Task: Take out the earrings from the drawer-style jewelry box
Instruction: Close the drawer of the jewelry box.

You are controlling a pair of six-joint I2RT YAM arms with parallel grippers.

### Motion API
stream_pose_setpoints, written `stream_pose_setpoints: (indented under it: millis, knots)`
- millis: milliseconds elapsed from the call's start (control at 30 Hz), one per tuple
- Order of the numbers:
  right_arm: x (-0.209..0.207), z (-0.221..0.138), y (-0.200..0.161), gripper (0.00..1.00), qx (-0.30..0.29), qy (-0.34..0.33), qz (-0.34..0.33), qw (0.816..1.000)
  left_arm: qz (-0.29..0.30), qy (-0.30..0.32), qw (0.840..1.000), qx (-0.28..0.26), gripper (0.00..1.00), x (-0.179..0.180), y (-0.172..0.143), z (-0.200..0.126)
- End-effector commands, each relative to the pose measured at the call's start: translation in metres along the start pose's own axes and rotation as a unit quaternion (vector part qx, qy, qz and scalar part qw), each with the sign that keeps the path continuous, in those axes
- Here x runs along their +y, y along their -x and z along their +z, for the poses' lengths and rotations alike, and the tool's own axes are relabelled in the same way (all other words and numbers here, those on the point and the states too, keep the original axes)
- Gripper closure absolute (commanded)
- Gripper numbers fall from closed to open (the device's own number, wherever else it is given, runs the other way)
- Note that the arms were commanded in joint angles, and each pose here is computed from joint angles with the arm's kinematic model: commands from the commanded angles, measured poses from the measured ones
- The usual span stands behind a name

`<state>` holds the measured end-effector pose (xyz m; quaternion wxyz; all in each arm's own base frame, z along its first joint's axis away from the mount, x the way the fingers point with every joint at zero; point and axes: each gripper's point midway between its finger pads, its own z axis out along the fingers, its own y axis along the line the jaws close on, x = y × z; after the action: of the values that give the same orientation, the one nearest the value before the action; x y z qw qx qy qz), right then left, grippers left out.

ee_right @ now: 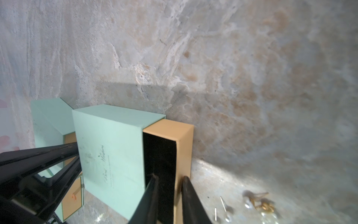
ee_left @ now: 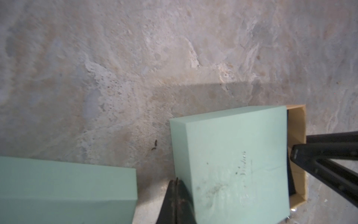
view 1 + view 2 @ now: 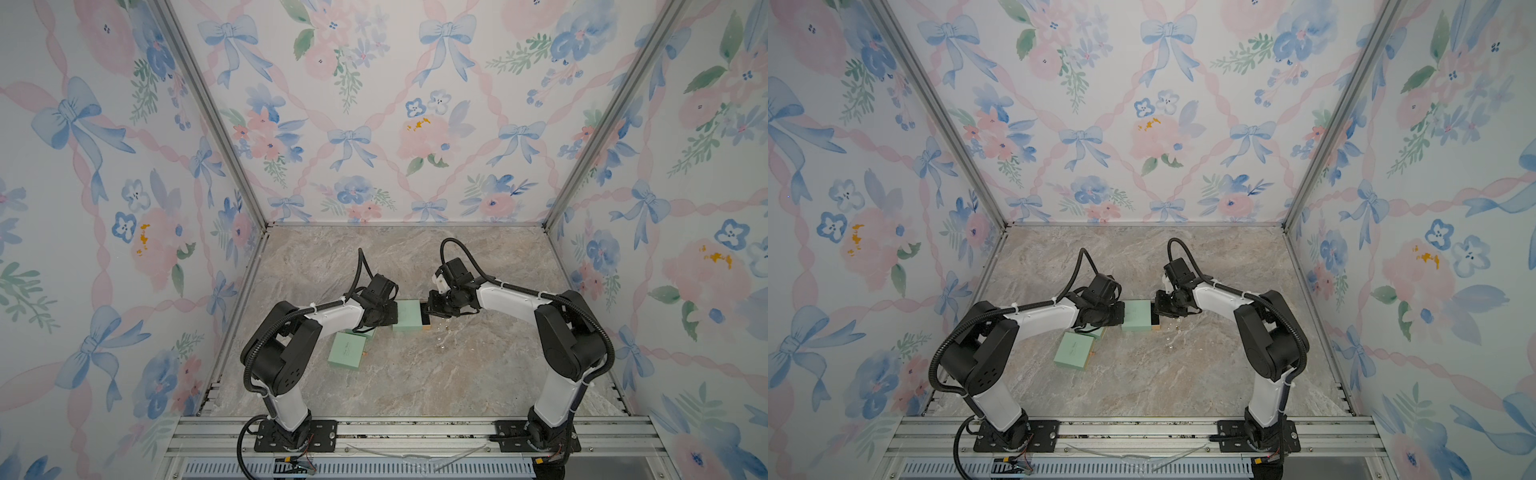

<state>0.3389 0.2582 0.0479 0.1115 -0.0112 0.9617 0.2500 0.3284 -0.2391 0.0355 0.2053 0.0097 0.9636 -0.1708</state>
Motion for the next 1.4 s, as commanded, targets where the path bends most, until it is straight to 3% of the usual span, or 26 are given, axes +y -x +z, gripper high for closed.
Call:
stream_pose_setpoints:
  millis: [0,433,833,1367]
  knots:
    - [0.006,-0.015,0.004,0.76,-0.014,0.022,0.005,1.000,0.014,-0.016,1.000,-0.002,1.00,-0.012,0.006,0.001]
    - [-0.012,-0.023,0.005,0.76,-0.024,0.018,0.020,0.999,0.014,-0.019,1.000,-0.005,1.00,-0.014,0.008,0.000]
    - [-0.025,-0.024,0.001,0.88,-0.019,-0.020,0.014,1.000,0.017,-0.020,1.000,-0.005,1.00,-0.015,0.011,0.001]
    - [-0.022,-0.011,-0.006,0.93,0.003,-0.023,0.006,1.000,0.011,-0.016,1.000,-0.007,1.00,-0.007,0.011,0.000]
